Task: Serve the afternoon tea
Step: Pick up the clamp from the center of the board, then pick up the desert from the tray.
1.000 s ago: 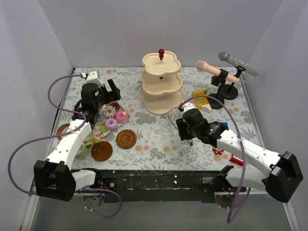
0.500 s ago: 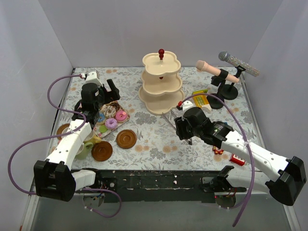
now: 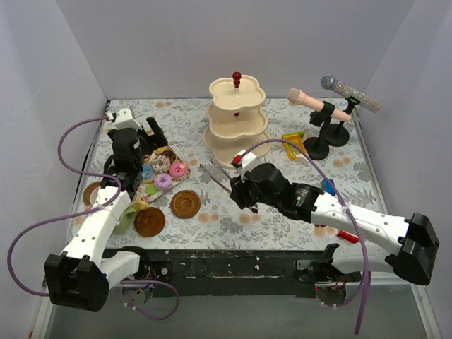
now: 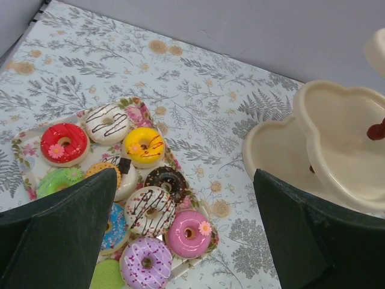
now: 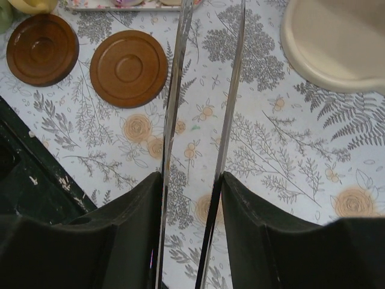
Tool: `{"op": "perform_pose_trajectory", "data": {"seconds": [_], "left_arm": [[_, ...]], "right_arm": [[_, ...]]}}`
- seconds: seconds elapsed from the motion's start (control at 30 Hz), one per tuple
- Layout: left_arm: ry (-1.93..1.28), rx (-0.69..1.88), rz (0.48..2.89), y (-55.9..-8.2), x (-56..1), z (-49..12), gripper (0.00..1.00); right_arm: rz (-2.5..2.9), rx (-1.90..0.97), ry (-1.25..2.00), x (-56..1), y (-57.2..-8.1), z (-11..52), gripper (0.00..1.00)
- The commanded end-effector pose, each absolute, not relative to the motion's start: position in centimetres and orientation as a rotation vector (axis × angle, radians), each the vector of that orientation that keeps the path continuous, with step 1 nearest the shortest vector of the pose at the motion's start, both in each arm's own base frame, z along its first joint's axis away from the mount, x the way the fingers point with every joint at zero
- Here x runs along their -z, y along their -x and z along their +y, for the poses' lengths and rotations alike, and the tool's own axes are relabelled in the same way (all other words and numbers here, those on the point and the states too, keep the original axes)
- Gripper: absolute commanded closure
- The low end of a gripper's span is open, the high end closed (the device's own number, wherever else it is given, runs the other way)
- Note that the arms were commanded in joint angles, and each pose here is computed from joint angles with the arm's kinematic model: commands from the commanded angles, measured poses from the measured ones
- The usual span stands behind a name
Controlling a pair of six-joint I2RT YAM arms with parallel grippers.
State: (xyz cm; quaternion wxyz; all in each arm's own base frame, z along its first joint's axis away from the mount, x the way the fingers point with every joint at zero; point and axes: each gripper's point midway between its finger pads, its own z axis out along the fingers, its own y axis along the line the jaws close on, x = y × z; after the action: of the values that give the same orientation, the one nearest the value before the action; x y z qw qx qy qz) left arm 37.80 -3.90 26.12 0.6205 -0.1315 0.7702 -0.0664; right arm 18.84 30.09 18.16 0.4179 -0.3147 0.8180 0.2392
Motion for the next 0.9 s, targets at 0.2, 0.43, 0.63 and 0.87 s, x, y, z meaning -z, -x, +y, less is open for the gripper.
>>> {"op": "perform_pose_trajectory", "data": {"seconds": [0.2,0.43,0.63,0.87], "left_arm": [[0.349,0.073,1.648,-36.6,-28.9,-1.4,0.02],[0.332,0.089,1.663,-36.8,-28.4,-1.9,0.02],[0.317,0.093,1.671,-36.8,-28.2,-2.2,0.02],[0.3,0.106,1.682,-37.0,-27.9,-2.8,0.02]], "right_arm": [[1.816,-0.749,0.818,-21.9,-21.4,37.9,0.49],[1.839,-0.718,0.854,-20.3,-22.9,40.6,0.49],[1.866,-0.695,0.895,-18.9,-23.6,42.0,0.48],[1.889,-0.679,0.919,-17.9,-24.0,42.8,0.45]]}}
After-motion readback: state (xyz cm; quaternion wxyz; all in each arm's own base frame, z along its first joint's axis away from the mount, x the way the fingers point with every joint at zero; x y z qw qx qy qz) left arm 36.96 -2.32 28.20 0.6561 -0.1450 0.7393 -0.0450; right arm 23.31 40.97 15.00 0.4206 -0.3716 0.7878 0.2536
